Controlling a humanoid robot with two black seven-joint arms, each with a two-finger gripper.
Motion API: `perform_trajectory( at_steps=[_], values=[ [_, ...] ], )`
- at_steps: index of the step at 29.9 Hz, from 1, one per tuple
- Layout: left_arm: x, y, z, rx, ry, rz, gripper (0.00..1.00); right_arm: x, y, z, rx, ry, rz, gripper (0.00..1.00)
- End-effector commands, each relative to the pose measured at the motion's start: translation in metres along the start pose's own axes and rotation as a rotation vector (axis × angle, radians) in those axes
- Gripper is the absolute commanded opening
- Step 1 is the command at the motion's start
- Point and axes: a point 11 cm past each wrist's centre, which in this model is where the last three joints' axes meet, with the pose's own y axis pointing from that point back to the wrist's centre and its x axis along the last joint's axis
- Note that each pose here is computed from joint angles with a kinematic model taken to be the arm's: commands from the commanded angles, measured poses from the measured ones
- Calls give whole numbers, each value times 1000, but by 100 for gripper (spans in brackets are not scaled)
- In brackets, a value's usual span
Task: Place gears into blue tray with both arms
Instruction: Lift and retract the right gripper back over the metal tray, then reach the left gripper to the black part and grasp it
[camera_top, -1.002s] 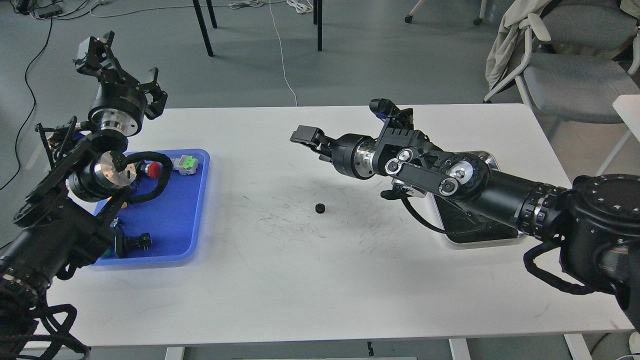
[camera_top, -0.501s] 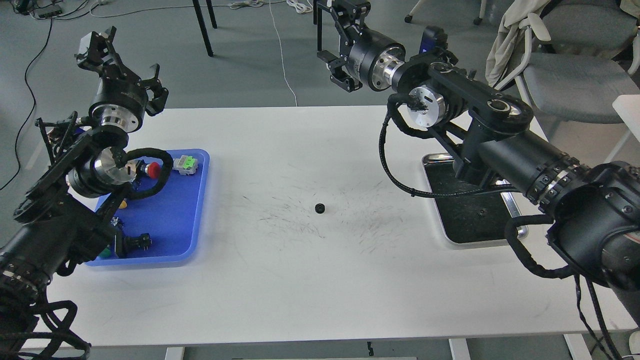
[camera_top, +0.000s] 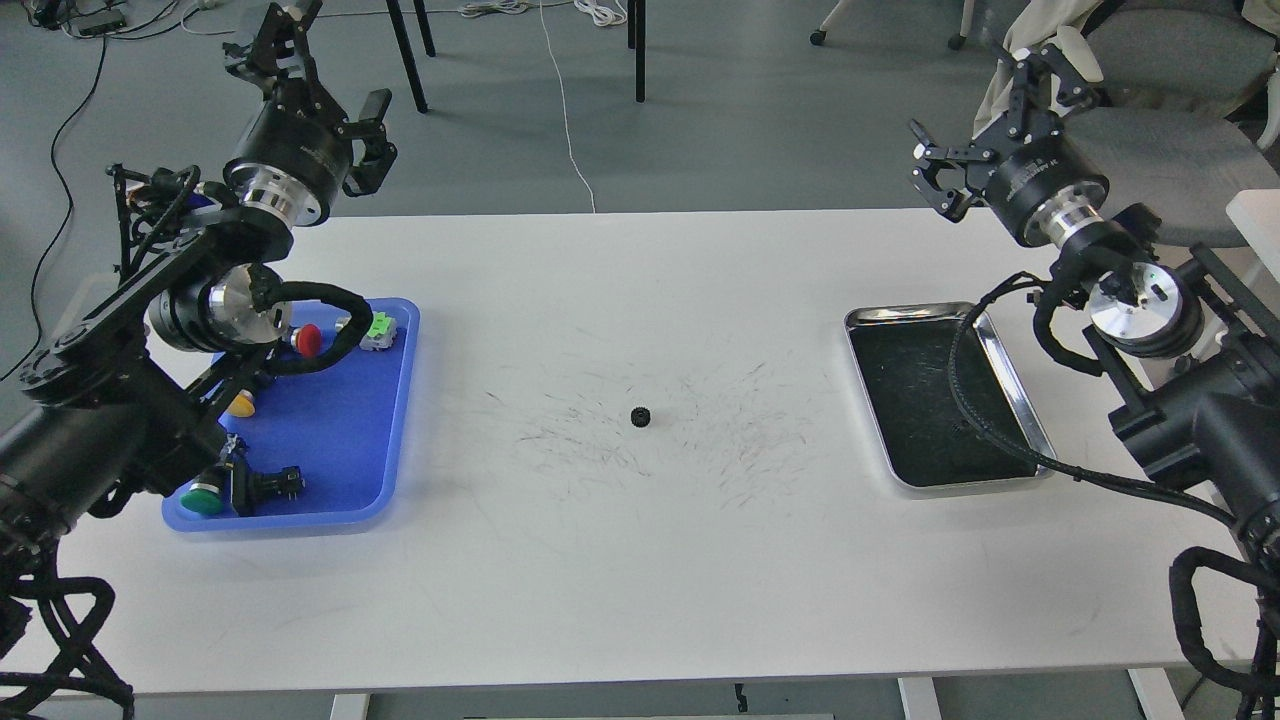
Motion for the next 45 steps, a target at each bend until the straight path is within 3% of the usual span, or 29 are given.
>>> perform_trajectory(
  at_steps=[1, 8, 16, 24, 31, 45],
  values=[
    [-51, 2, 18, -10, -35, -160, 98, 29, 28, -7, 55, -66, 20, 94],
    [-99, 6, -18, 140, -104, -272, 98, 53, 51, -2, 92, -144, 48, 94],
    [-125, 47, -99, 222, -720, -575, 98, 64, 59, 7, 72, -141, 87, 94],
    [-127, 73, -166, 118, -1325, -737, 98, 65, 59, 10, 59, -136, 97, 95],
    [-114, 93, -223, 95, -1518, -797, 98, 68, 60, 12, 53, -134, 120, 95],
    [-102, 107, -272, 34, -1731, -856, 96, 70, 62, 15, 50, -134, 129, 95]
  ],
)
